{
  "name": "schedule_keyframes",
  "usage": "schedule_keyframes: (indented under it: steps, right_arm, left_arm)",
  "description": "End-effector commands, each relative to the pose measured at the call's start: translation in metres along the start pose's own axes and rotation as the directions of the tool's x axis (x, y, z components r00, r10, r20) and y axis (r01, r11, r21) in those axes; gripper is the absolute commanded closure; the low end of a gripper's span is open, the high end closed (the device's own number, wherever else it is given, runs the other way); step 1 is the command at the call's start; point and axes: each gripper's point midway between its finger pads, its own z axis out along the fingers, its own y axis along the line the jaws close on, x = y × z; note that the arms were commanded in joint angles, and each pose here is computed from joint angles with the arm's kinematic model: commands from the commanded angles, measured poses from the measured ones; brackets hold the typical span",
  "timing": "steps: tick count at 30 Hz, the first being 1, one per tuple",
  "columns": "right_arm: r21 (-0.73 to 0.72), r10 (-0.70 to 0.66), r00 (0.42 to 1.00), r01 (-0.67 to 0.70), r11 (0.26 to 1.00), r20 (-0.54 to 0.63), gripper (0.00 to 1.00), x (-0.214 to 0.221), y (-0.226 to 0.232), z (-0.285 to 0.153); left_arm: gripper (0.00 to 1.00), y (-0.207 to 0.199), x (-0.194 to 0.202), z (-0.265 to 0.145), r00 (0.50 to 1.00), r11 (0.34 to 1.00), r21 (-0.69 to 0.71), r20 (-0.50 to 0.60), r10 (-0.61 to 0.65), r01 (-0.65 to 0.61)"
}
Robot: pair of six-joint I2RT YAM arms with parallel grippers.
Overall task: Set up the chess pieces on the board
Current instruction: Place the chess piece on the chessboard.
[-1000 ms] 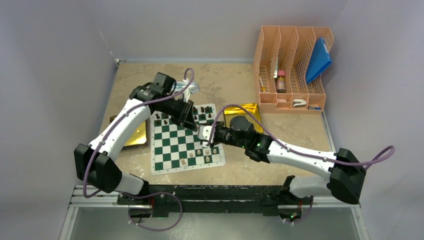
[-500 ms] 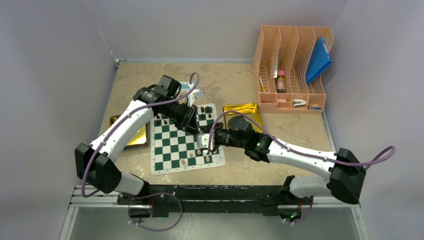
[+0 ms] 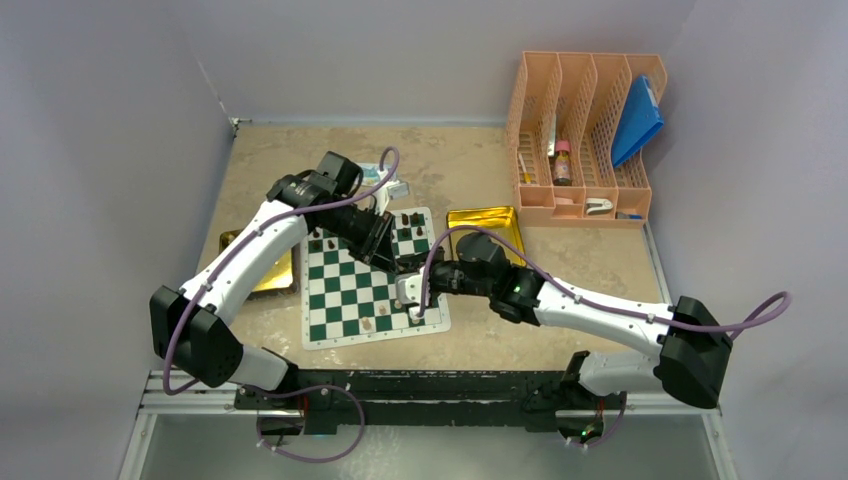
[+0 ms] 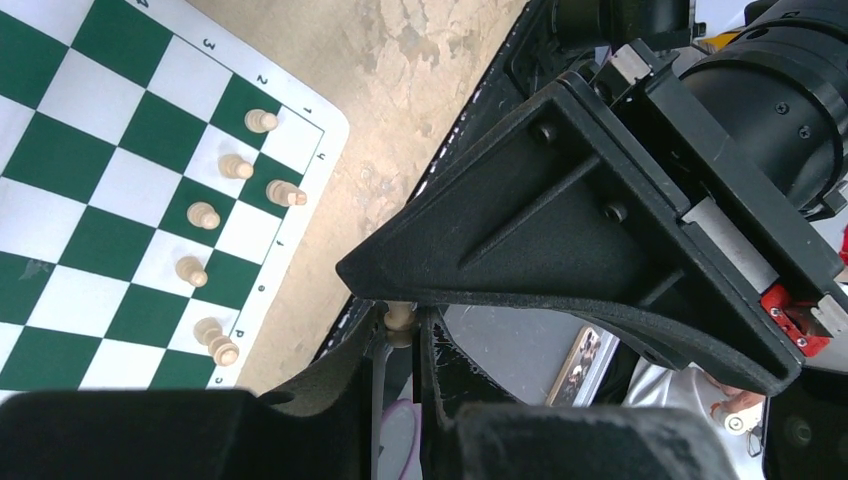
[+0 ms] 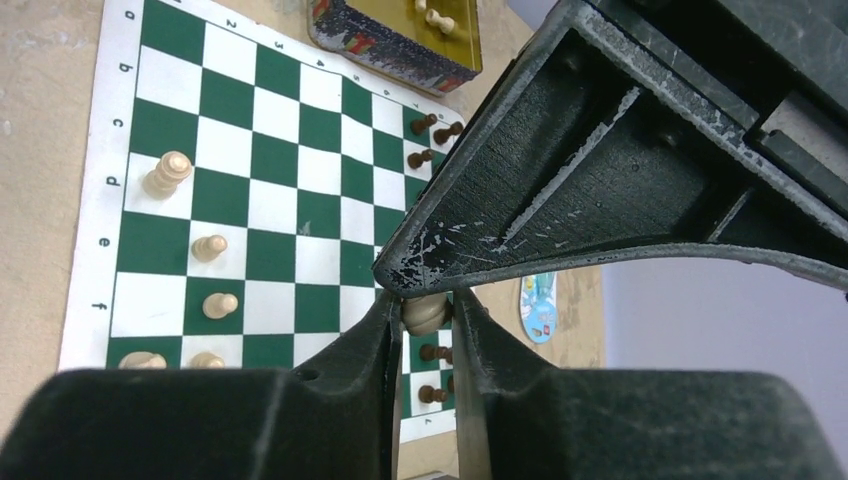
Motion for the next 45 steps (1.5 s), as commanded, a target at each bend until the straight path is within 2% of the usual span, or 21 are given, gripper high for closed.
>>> schedule_keyframes:
  steps: [1, 4, 6, 10, 14, 17, 20, 22, 28, 31, 36, 39, 45]
  right_arm:
    - [0.005, -0.059, 0.995, 0.059, 0.998, 0.083, 0.84, -0.02, -0.007, -0.005]
    - [0.03, -0.024, 0.996, 0.022, 0.999, 0.09, 0.88, -0.023, -0.012, -0.007]
    - [0.052, 0.027, 0.994, -0.032, 0.998, 0.102, 0.88, -0.029, -0.018, -0.01]
    - [0.146, 0.229, 0.954, -0.259, 0.955, 0.195, 0.94, -0.051, -0.042, -0.019]
    - [0.182, 0.359, 0.868, -0.437, 0.881, 0.342, 0.95, -0.075, -0.061, -0.03]
    - [0.155, 0.448, 0.779, -0.556, 0.816, 0.438, 0.96, -0.087, -0.063, -0.038]
    - [0.133, 0.557, 0.676, -0.685, 0.716, 0.482, 0.96, -0.087, -0.067, -0.039]
    - [0.131, 0.595, 0.63, -0.733, 0.667, 0.5, 0.97, -0.084, -0.069, -0.038]
    - [0.046, 0.686, 0.476, -0.838, 0.544, 0.551, 0.98, -0.092, -0.075, -0.031]
    - [0.022, 0.712, 0.407, -0.875, 0.483, 0.573, 0.98, -0.093, -0.079, -0.029]
    - [0.021, 0.721, 0.377, -0.893, 0.45, 0.582, 0.98, -0.092, -0.084, -0.027]
    - [0.038, 0.72, 0.357, -0.908, 0.418, 0.595, 0.98, -0.088, -0.089, -0.028]
    - [0.037, 0.709, 0.334, -0.916, 0.399, 0.621, 0.98, -0.09, -0.094, -0.034]
  left_arm:
    - [0.99, -0.014, -0.011, -0.005, 0.998, 0.998, 0.04, 0.038, 0.047, -0.048]
    - [0.94, -0.019, -0.018, -0.009, 0.996, 0.998, 0.036, 0.071, 0.051, -0.054]
    - [0.83, -0.023, -0.025, -0.014, 0.994, 0.998, 0.024, 0.097, 0.052, -0.055]
    - [0.75, -0.026, -0.048, -0.03, 0.976, 0.996, -0.062, 0.203, 0.079, -0.068]
    - [0.73, -0.031, -0.073, -0.058, 0.944, 0.981, -0.186, 0.309, 0.118, -0.062]
    - [0.7, -0.045, -0.089, -0.08, 0.901, 0.97, -0.23, 0.399, 0.168, -0.079]
    - [0.65, -0.066, -0.096, -0.099, 0.843, 0.967, -0.223, 0.492, 0.218, -0.12]
    - [0.64, -0.07, -0.098, -0.106, 0.82, 0.963, -0.236, 0.521, 0.238, -0.129]
    - [0.61, -0.076, -0.095, -0.109, 0.809, 0.96, -0.23, 0.528, 0.259, -0.157]
    - [0.59, -0.08, -0.089, -0.104, 0.823, 0.967, -0.196, 0.514, 0.241, -0.161]
    - [0.58, -0.072, -0.078, -0.096, 0.868, 0.975, -0.187, 0.456, 0.195, -0.121]
    - [0.59, -0.072, -0.075, -0.098, 0.87, 0.975, -0.192, 0.454, 0.191, -0.114]
    - [0.64, -0.071, -0.072, -0.1, 0.88, 0.974, -0.209, 0.442, 0.175, -0.089]
